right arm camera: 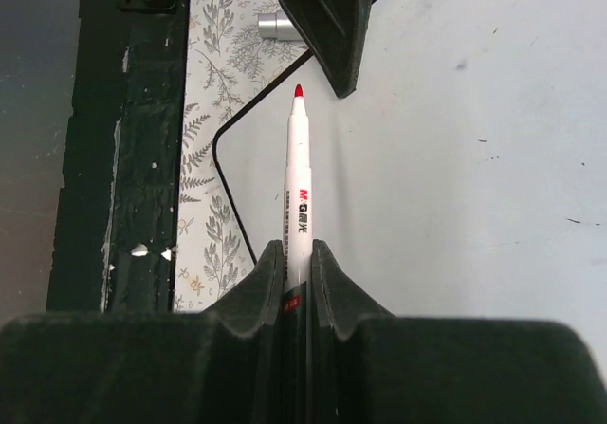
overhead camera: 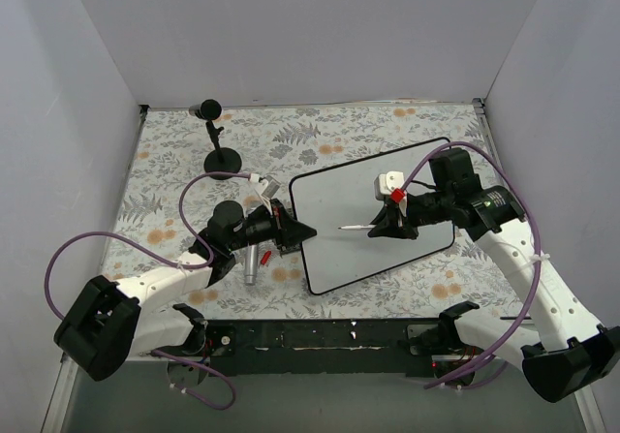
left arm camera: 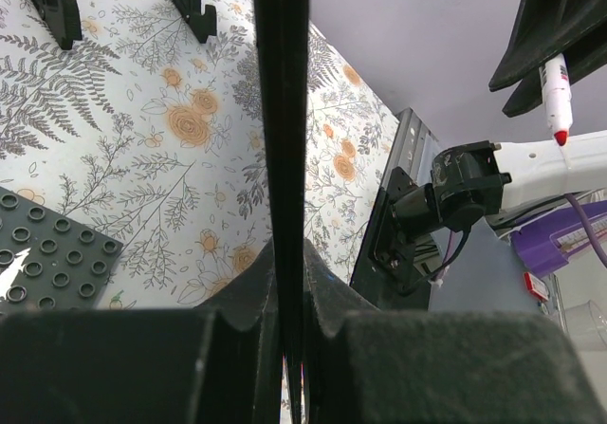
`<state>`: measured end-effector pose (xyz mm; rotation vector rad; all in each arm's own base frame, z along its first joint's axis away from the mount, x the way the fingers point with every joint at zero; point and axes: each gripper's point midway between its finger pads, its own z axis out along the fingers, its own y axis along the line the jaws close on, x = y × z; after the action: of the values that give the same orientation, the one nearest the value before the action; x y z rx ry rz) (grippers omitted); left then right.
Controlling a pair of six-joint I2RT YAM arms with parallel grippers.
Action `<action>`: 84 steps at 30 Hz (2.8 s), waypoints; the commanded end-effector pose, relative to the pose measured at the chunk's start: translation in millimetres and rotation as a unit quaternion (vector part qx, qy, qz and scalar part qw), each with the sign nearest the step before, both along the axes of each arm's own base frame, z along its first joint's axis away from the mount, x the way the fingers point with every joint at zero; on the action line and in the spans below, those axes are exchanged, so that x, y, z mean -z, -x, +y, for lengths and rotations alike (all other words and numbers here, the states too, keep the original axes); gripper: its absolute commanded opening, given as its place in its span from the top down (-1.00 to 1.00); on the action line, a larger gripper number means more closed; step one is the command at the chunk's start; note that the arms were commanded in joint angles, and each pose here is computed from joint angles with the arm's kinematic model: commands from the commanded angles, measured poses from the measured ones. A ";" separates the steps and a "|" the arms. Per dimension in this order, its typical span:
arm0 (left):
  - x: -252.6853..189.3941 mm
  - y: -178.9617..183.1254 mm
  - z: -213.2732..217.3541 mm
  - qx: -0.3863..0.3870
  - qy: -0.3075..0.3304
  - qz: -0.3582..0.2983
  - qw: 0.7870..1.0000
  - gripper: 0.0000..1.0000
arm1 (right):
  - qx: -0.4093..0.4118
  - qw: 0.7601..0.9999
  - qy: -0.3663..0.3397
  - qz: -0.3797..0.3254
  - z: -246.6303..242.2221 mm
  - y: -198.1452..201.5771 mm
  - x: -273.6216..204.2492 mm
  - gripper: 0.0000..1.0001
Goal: Write a sentence on the whiteboard
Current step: Hold the whiteboard at the center of the board.
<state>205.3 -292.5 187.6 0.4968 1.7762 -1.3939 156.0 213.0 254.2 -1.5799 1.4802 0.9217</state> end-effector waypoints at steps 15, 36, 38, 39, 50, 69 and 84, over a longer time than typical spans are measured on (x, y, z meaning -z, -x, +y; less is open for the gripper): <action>-26.8 -6.8 -7.2 0.005 0.038 -0.049 0.998 1.00 | -0.004 1.000 -0.024 0.000 7.7 -5.2 -13.7 0.97; -26.1 -5.7 -6.5 0.006 0.036 -0.051 0.998 1.00 | -0.007 1.000 -0.025 -0.004 7.9 -5.2 -18.5 0.97; -27.4 -6.3 -6.7 0.005 0.037 -0.052 0.998 1.00 | -0.008 1.000 -0.026 -0.004 8.1 -5.1 -19.1 0.97; -27.1 -6.3 -6.7 0.005 0.037 -0.051 0.998 1.00 | -0.009 1.000 -0.027 -0.004 8.2 -4.6 -19.8 0.97; -27.9 -6.9 -6.9 0.003 0.036 -0.053 0.998 1.00 | -0.004 0.999 -0.033 -0.009 13.0 -12.1 -28.7 0.97; -26.4 -6.6 -9.0 0.007 0.029 -0.062 0.998 1.00 | 0.069 0.997 -0.029 0.016 31.5 -45.9 -15.9 0.97; -10.3 -19.2 -10.1 0.012 -0.041 -0.100 0.994 1.00 | 0.031 0.999 -0.034 0.019 32.3 -31.1 -9.2 0.97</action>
<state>213.5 -299.1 186.7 0.5864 1.7408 -1.3364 195.8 241.9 246.1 -1.4253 1.6075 0.9422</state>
